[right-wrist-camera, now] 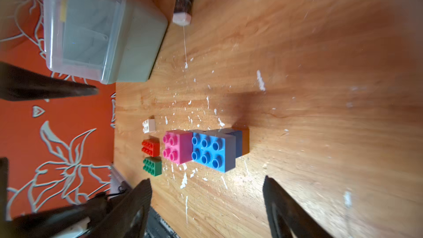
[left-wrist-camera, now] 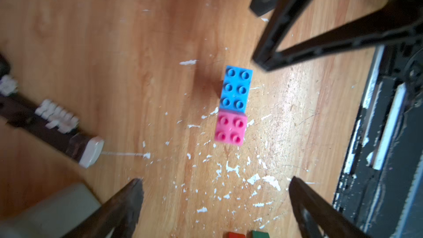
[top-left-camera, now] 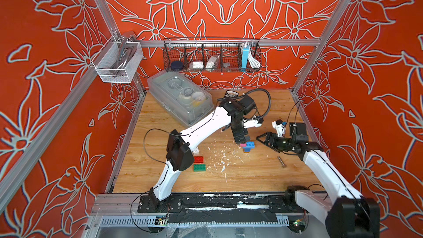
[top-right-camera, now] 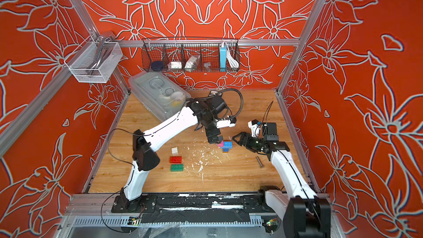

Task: Assemble a spoon with lego
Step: Pick up the lego brick from the center of the board.

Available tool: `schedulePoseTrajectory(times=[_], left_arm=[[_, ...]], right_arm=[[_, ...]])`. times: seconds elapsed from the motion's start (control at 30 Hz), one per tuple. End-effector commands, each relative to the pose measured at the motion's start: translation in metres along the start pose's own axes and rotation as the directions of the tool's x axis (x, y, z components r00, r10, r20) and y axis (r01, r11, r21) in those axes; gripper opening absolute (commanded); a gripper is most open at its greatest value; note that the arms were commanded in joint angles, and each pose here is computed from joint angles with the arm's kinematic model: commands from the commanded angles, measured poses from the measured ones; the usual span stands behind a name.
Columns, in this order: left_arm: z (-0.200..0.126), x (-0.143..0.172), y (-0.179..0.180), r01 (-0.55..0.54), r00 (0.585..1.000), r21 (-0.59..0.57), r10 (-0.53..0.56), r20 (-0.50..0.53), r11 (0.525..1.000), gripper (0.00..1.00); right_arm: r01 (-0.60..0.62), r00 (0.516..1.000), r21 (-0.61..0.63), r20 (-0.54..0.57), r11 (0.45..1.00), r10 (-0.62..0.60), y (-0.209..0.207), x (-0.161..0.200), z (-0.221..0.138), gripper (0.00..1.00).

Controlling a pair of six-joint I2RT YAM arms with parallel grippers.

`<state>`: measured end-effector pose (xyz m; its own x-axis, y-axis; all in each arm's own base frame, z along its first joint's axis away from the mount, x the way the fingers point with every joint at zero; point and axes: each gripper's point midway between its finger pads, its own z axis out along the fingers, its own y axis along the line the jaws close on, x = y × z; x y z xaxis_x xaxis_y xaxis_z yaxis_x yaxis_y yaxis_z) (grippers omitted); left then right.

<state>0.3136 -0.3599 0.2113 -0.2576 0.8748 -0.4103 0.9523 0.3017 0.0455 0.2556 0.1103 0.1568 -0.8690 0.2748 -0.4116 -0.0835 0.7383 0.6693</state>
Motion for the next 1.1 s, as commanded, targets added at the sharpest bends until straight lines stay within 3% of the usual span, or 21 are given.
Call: schedulePoseTrajectory(times=[0.0,0.1,0.17,0.27,0.33,0.43,0.5,0.57,0.67,0.77,0.9,1.07], left_arm=[[-0.049,0.003,0.021,0.187,0.972,-0.013,-0.183,0.149,0.982,0.98],[-0.074,0.023,0.046,0.364,0.896,-0.032,-0.340,0.285,0.931,0.98],[-0.091,0.049,0.068,0.516,0.799,-0.047,-0.461,0.386,0.856,0.98],[-0.113,0.110,0.099,0.745,0.597,-0.035,-0.644,0.478,0.666,0.98],[-0.118,0.152,0.106,0.837,0.483,-0.023,-0.718,0.501,0.547,0.98],[-0.112,0.208,0.106,0.913,0.366,-0.033,-0.781,0.506,0.406,0.98],[-0.107,0.240,0.104,0.944,0.305,-0.050,-0.809,0.503,0.325,0.98],[-0.103,0.269,0.101,0.972,0.216,-0.031,-0.833,0.509,0.232,0.98],[-0.102,0.296,0.097,0.990,0.108,0.017,-0.839,0.534,0.138,0.98],[-0.101,0.314,0.092,0.995,0.072,0.018,-0.832,0.551,0.098,0.98],[-0.098,0.326,0.088,0.996,0.077,-0.008,-0.836,0.543,0.087,0.98],[-0.100,0.327,0.088,0.996,0.076,-0.008,-0.833,0.548,0.085,0.99]], right_arm=[[0.055,0.997,0.209,-0.064,0.976,-0.042,-0.016,0.022,-0.028,0.80],[0.186,0.982,0.275,-0.082,0.943,-0.170,0.005,0.022,-0.043,0.80],[0.279,0.959,0.289,-0.128,0.916,-0.252,0.026,0.024,-0.045,0.80],[0.417,0.907,0.294,-0.193,0.860,-0.374,0.059,0.031,-0.037,0.80],[0.517,0.854,0.277,-0.233,0.810,-0.466,0.085,0.038,-0.026,0.80],[0.655,0.749,0.209,-0.301,0.726,-0.590,0.127,0.058,0.004,0.80],[0.723,0.673,0.126,-0.349,0.679,-0.652,0.151,0.081,0.034,0.81],[0.770,0.587,0.021,-0.416,0.638,-0.694,0.166,0.113,0.068,0.81],[0.795,0.501,-0.082,-0.469,0.601,-0.727,0.172,0.150,0.110,0.81],[0.821,0.410,-0.156,-0.508,0.549,-0.757,0.170,0.181,0.138,0.80],[0.848,0.295,-0.226,-0.551,0.480,-0.780,0.164,0.212,0.167,0.81],[0.857,0.243,-0.253,-0.568,0.448,-0.787,0.164,0.228,0.197,0.80]])
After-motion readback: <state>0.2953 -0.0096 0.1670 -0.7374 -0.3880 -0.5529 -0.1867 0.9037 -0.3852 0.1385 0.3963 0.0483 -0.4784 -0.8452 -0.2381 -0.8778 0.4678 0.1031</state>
